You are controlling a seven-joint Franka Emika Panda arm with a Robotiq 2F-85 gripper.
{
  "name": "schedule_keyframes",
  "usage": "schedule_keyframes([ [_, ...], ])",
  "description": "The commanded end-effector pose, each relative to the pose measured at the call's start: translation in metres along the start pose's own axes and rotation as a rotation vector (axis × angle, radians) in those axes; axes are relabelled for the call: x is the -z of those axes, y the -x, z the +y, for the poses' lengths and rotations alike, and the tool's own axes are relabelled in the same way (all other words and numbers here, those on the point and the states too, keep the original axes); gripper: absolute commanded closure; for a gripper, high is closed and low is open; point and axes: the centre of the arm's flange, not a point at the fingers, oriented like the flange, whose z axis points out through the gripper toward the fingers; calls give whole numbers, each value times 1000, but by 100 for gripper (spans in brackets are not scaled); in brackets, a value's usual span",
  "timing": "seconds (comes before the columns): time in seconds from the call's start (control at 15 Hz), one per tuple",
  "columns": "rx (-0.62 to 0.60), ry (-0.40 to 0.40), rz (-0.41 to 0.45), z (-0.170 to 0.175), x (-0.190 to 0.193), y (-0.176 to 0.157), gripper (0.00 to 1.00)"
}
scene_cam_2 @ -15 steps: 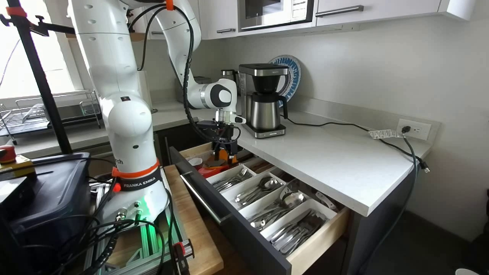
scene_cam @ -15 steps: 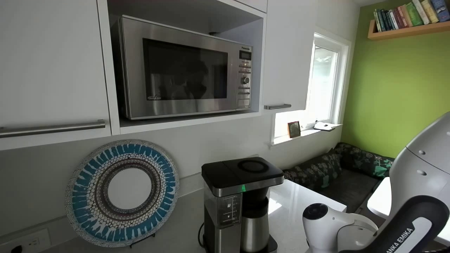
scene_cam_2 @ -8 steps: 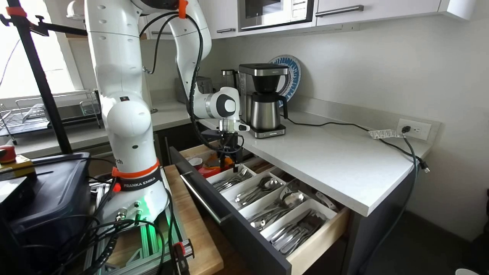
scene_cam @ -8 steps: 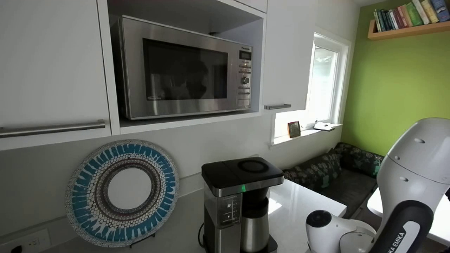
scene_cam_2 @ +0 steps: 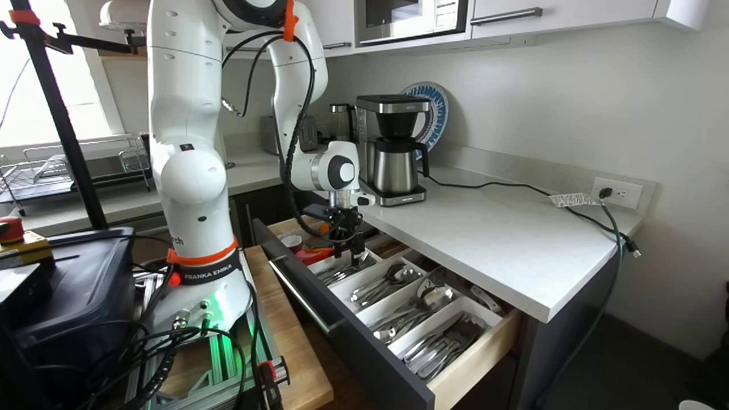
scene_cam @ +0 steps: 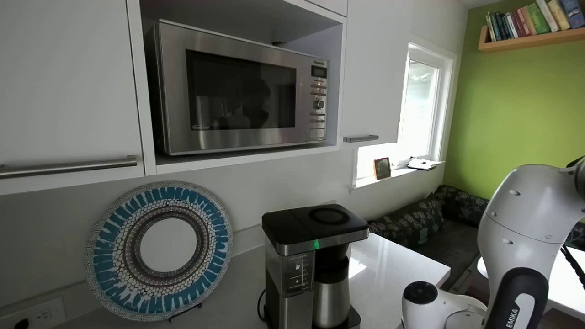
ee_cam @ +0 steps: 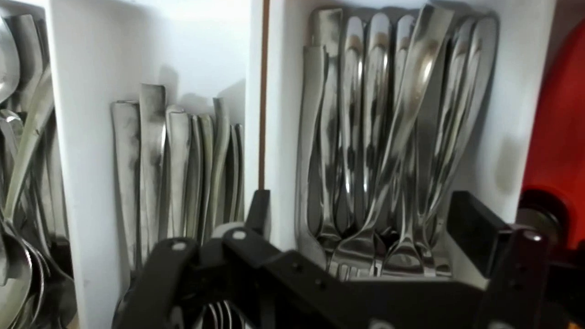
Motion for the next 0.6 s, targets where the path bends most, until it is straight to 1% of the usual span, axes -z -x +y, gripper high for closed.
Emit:
schedule_keyframes([
  [0.0, -38, -14, 44, -3, -18, 2, 32],
  [0.07, -42, -24, 55, -3, -19, 1, 42],
  [0.2, -50, -33, 67, -4, -22, 1, 56],
  [0.27, -51, -37, 71, -4, -24, 1, 45],
  [0.33, -57, -38, 75, -3, -26, 1, 28],
  [0.4, -61, -43, 86, -4, -26, 0, 21],
  [0.47, -62, -43, 93, -4, -26, -1, 27],
  [0.53, -59, -47, 103, -5, -27, -2, 23],
])
